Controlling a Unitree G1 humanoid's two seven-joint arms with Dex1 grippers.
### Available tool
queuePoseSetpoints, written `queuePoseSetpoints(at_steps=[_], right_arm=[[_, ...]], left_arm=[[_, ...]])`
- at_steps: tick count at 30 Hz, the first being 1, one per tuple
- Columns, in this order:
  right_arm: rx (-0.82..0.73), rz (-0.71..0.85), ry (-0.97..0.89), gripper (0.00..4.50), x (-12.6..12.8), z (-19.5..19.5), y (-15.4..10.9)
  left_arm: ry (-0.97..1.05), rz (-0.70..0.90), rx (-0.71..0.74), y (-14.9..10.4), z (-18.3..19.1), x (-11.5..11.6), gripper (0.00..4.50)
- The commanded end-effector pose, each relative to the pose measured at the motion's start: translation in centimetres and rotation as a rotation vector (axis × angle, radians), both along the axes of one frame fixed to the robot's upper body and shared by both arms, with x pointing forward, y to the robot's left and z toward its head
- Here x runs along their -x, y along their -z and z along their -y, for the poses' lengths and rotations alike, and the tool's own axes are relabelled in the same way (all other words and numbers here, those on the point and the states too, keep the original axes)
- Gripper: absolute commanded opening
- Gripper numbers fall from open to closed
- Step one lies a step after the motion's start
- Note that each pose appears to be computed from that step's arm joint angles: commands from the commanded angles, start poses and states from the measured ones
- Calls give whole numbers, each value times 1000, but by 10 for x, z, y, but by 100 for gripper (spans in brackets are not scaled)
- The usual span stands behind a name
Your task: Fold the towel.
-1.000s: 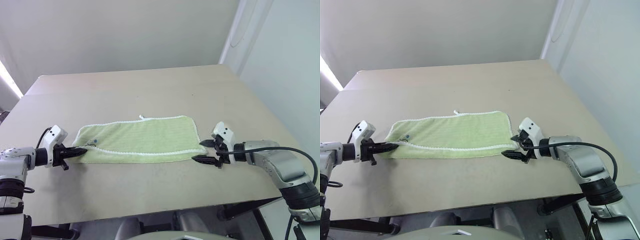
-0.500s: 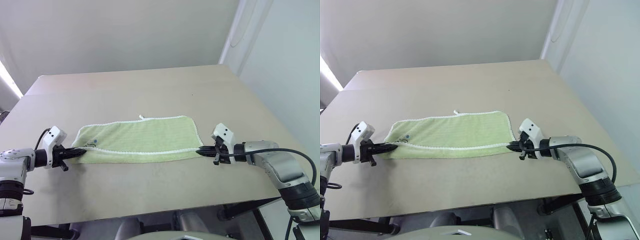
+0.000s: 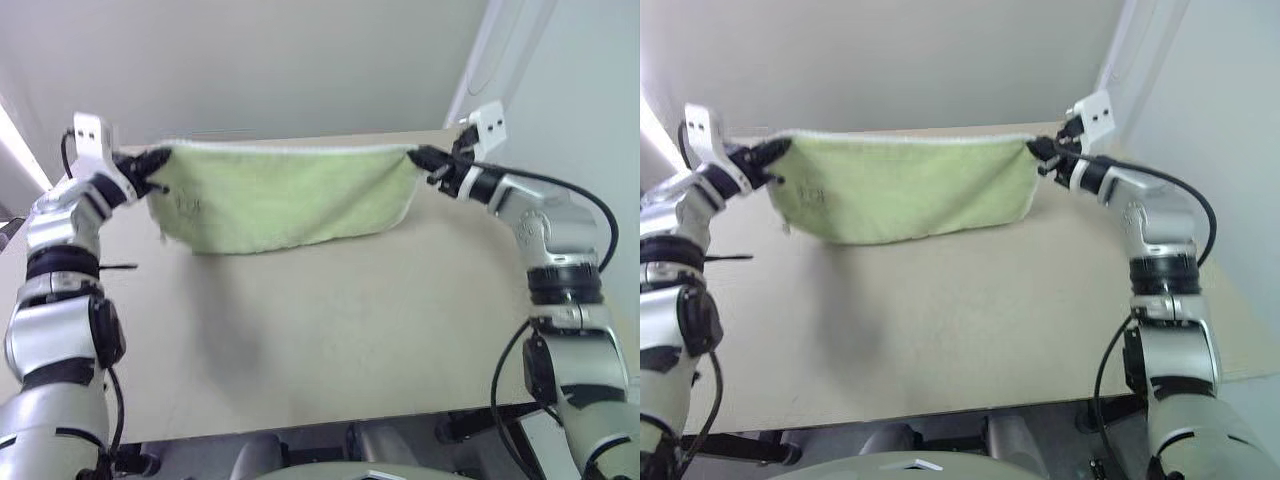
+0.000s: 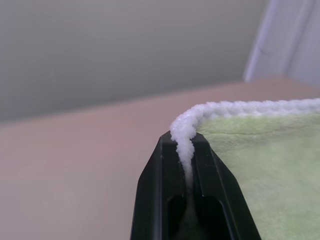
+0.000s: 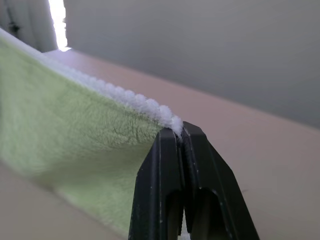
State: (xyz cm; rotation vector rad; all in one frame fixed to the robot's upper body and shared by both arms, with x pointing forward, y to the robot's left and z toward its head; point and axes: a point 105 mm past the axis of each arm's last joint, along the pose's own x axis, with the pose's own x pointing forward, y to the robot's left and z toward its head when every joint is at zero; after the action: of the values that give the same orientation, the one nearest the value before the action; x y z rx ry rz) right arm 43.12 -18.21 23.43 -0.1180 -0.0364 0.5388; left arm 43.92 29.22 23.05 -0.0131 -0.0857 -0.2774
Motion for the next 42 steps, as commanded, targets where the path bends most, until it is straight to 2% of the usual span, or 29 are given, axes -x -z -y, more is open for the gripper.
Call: queuePoseSetpoints(at_steps=[1,4,7,10,12,17,20,23,29,36,39,42], right_arm=[[-4,141,169,5,-19,27,-38],[-15,195,166,5,-20,31,-56],[-16,197,97,5,-12,30,-56],[-25,120,-42,5,13,25,-37],[-15,66,-112,5,32,19,-22],[8,-153,-246,5,87,13,32],[51,-230,-275,5,108,13,51],[33,-304,-294,5,132,16,61],[27,-375,-359,5,171,5,71],[44,-466,-414,5,200,0,85],[95,-487,-457,5,207,-1,91],[114,-479,-435,5,192,1,99]], left_arm=[[-123,108,-29,-35,-2,-9,0],[-143,135,-100,-45,-2,-9,0],[-48,117,-147,-40,0,-4,0],[156,13,-249,-10,2,13,0],[224,-34,-263,5,-1,23,0],[392,-200,-326,70,-12,61,0],[493,-239,-333,86,-12,83,0],[556,-330,-353,104,-24,119,0],[510,-383,-328,105,-40,159,0],[471,-499,-338,120,-53,199,0],[431,-507,-325,122,-58,201,0],[346,-460,-309,123,-63,184,0]])
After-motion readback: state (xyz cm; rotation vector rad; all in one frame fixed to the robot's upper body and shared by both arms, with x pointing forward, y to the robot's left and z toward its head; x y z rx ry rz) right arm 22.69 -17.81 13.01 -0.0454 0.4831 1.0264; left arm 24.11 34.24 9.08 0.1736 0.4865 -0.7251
